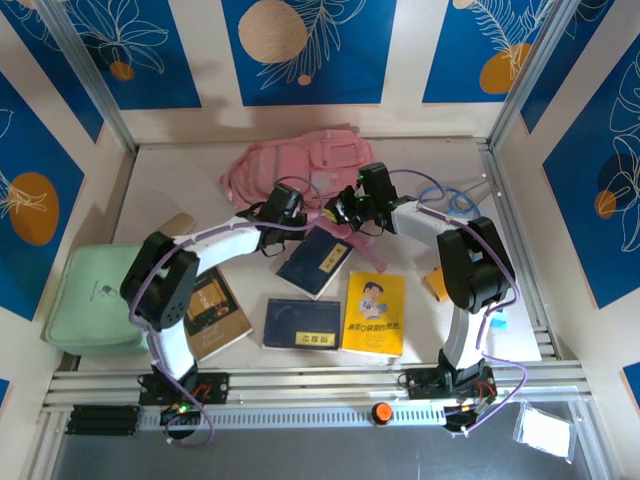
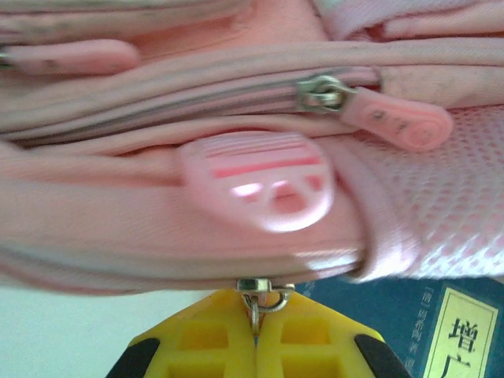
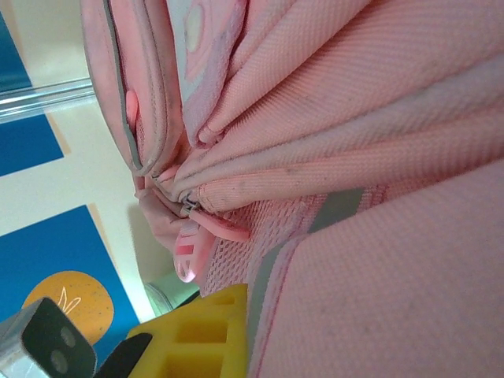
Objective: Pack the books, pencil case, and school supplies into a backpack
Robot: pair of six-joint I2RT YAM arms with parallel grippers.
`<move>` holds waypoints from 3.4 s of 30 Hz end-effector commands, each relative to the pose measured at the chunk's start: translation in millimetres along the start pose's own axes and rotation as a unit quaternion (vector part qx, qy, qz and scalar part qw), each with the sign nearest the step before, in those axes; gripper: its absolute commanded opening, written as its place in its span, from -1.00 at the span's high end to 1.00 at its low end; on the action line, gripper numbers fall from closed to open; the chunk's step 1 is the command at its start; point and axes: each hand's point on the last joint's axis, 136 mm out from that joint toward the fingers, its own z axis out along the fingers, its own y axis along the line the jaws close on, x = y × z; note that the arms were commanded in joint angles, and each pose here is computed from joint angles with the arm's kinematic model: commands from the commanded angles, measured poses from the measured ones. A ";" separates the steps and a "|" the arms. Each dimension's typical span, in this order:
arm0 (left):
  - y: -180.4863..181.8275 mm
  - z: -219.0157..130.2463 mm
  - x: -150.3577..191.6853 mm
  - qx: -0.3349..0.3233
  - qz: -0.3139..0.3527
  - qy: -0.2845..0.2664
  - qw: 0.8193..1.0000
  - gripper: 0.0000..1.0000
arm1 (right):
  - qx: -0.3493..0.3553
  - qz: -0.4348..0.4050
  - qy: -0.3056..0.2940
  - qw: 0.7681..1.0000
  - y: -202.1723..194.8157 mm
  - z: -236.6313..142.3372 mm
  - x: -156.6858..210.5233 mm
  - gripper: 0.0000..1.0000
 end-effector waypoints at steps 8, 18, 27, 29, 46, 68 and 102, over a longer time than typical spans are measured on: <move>99.5 -34.3 18.1 -0.079 -0.024 0.038 0.996 1.00 | -0.023 -0.042 -0.035 0.998 26.8 -30.7 -12.5 0.83; 116.4 -44.2 18.4 -0.045 -0.030 0.066 0.996 1.00 | -0.005 -0.084 -0.048 0.995 18.7 -35.6 -36.0 0.83; 48.7 -42.1 49.3 0.070 0.007 0.134 0.989 1.00 | 0.006 -0.085 -0.042 0.995 8.4 -31.5 -75.5 0.82; 30.9 -42.1 51.0 0.088 0.023 0.141 0.986 1.00 | 0.012 -0.073 -0.040 0.996 3.5 -29.1 -85.3 0.77; -32.8 -28.0 36.2 0.160 0.030 0.160 0.974 1.00 | 0.069 0.046 -0.048 0.995 -40.9 -56.2 -37.1 -0.09; -36.8 -26.6 49.4 0.162 0.039 0.188 0.968 1.00 | 0.092 0.101 0.039 0.990 -57.2 23.8 24.3 0.20; 94.8 -47.0 46.9 -0.006 0.038 0.223 0.974 1.00 | 0.109 -0.032 -0.038 0.993 -50.3 4.4 -4.5 0.74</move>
